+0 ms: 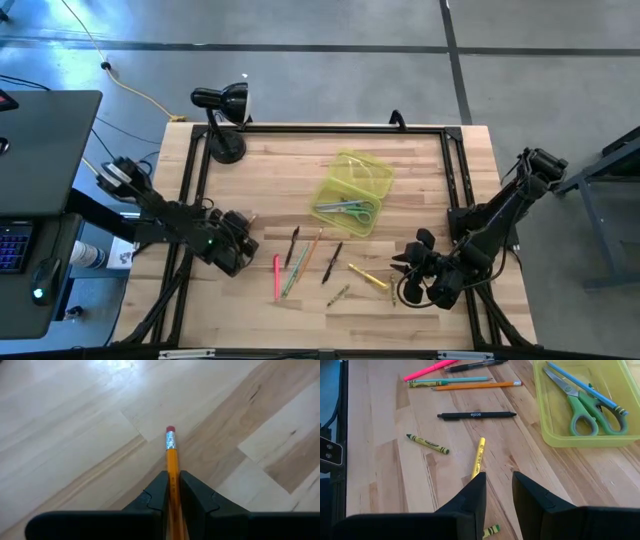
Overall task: Pick & place school supplies into a supply box
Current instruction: Put the left orange pencil into the yellow supply box
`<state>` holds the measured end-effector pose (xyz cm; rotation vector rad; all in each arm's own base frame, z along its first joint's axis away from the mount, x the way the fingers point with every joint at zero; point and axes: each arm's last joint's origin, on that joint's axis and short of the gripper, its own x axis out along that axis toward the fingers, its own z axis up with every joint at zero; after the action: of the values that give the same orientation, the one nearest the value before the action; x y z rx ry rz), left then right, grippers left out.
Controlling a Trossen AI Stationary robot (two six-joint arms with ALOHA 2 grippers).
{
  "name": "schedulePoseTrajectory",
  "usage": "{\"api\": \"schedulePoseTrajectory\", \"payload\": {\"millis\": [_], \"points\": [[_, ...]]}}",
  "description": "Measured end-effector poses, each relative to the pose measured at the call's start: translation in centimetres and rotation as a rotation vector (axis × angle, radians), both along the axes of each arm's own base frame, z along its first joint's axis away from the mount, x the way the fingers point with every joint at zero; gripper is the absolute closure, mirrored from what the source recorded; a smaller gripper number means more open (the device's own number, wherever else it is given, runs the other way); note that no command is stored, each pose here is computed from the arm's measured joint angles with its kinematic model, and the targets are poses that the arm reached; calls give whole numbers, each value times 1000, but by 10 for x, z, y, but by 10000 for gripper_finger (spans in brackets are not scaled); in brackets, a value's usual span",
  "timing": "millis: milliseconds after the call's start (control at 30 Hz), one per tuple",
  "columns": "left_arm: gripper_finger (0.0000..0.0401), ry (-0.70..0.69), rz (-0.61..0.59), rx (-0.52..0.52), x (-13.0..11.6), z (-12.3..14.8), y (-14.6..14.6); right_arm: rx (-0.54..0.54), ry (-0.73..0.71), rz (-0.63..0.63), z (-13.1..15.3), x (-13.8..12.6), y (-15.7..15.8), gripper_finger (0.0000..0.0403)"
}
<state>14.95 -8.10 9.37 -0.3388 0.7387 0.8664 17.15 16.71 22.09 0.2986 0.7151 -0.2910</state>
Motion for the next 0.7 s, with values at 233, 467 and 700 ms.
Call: {"api": "schedulePoseTrajectory", "payload": {"millis": [233, 467, 700], "points": [[322, -20, 39, 34, 3, -12, -1, 0, 0, 0, 0, 0, 0, 329], [322, -167, 45, 18, 13, -14, -6, 0, 0, 0, 0, 0, 0, 329], [323, -275, 75, 14, 15, -15, -6, 0, 0, 0, 0, 0, 0, 329]]}}
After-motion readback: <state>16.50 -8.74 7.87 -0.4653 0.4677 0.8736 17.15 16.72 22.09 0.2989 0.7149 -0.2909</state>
